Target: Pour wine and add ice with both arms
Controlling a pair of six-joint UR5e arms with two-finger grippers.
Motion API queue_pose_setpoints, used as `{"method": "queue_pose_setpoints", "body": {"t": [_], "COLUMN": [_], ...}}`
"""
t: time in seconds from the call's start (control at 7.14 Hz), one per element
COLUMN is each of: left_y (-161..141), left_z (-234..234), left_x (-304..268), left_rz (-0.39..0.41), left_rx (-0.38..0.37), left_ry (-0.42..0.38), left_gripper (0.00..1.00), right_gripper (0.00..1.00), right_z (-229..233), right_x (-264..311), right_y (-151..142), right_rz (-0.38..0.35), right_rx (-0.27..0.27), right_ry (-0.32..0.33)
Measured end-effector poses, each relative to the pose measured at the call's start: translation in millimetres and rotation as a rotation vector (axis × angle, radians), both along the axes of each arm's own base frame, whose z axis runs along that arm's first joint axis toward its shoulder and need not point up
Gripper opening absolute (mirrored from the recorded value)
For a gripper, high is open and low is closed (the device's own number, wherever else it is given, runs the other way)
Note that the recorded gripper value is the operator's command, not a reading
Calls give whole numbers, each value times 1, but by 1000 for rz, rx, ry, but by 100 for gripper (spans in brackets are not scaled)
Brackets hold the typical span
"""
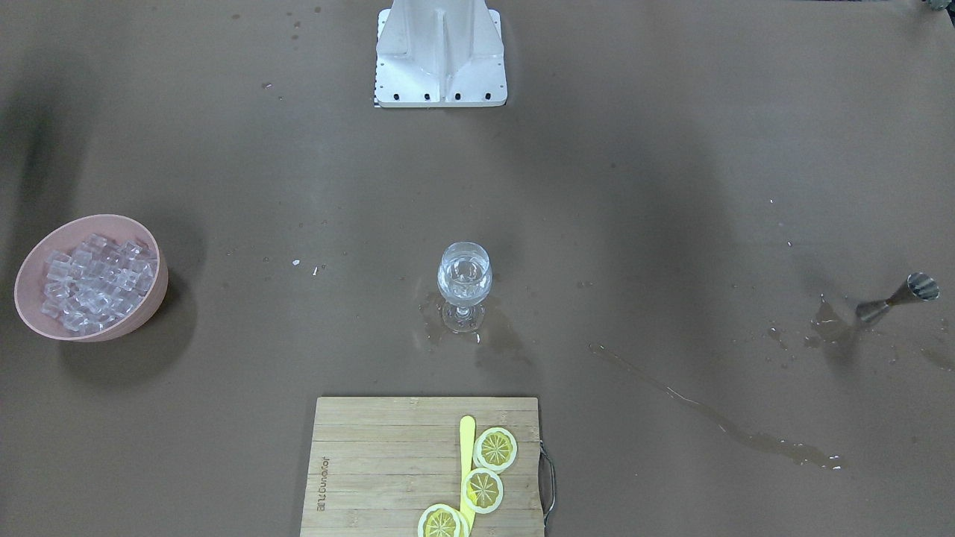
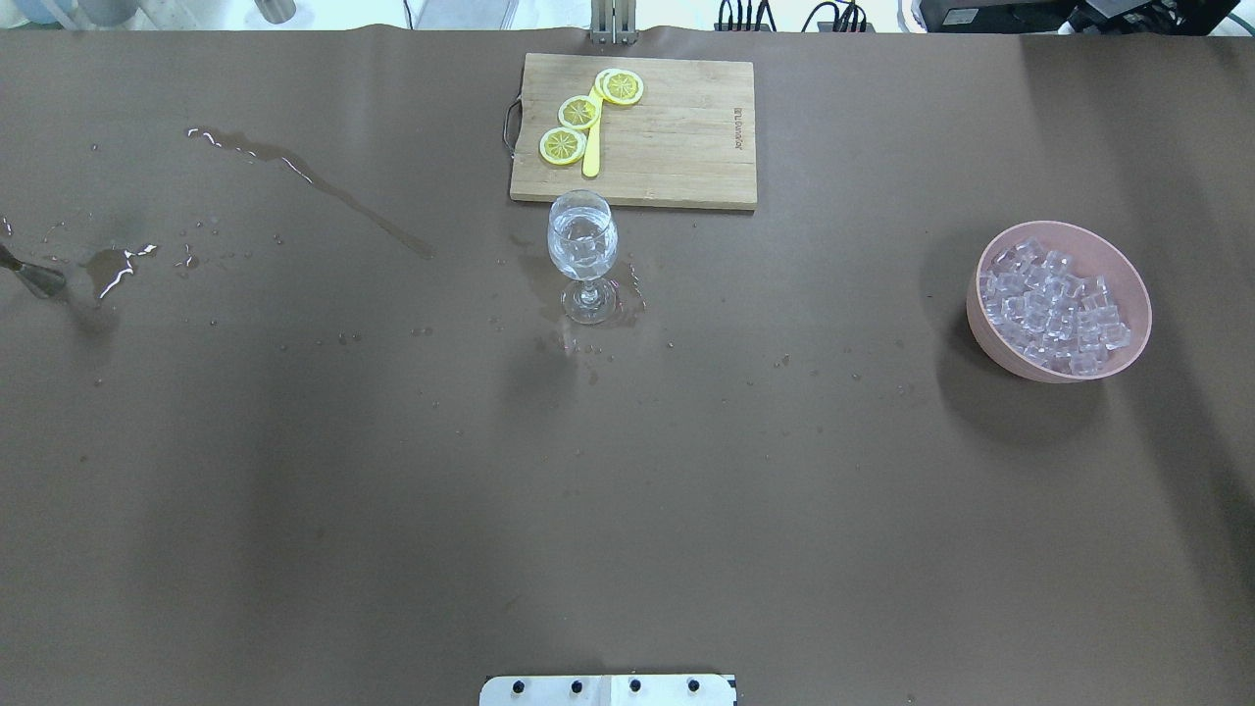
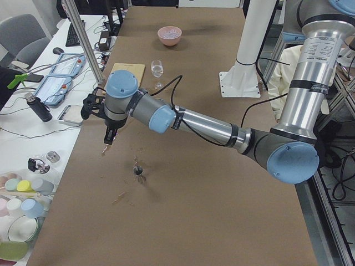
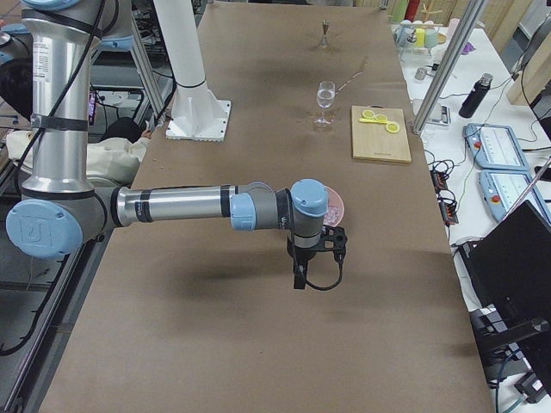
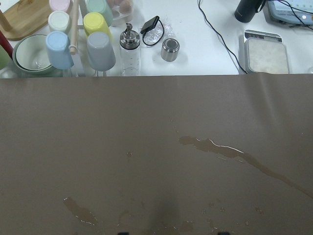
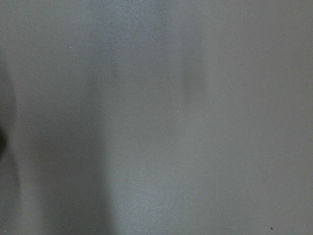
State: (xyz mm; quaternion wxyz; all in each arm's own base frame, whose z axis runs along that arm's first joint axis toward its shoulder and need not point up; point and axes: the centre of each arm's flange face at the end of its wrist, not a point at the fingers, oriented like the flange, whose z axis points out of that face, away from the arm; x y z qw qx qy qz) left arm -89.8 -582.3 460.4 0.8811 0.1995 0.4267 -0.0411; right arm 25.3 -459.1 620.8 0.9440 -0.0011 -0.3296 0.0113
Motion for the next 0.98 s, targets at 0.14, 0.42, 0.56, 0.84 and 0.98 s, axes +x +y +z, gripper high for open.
{"method": "queue_pose_setpoints", "body": {"t": [0.14, 0.42, 0.56, 0.84, 0.98], "left_y": [4, 22, 32, 43, 44], "left_z": [7, 42, 61, 78, 80], "left_x": [-1, -5, -7, -10, -11], "left_rz": [5, 25, 39, 50, 52], "left_rx": [-4, -15, -17, -17, -17], "left_ry": [-8, -55, -88, -118, -121], "left_gripper": [69, 77, 86, 97, 98], "right_gripper": [99, 99, 99, 99, 99], "right_z": [0, -5, -9, -12, -13], "right_x": [0, 0, -1, -4, -5], "right_y": [0, -2, -5, -7, -7], "right_rz": [2, 7, 10, 6, 3], "right_rx": [-1, 4, 7, 7, 9], "right_ry": [-1, -3, -13, -43, -51]}}
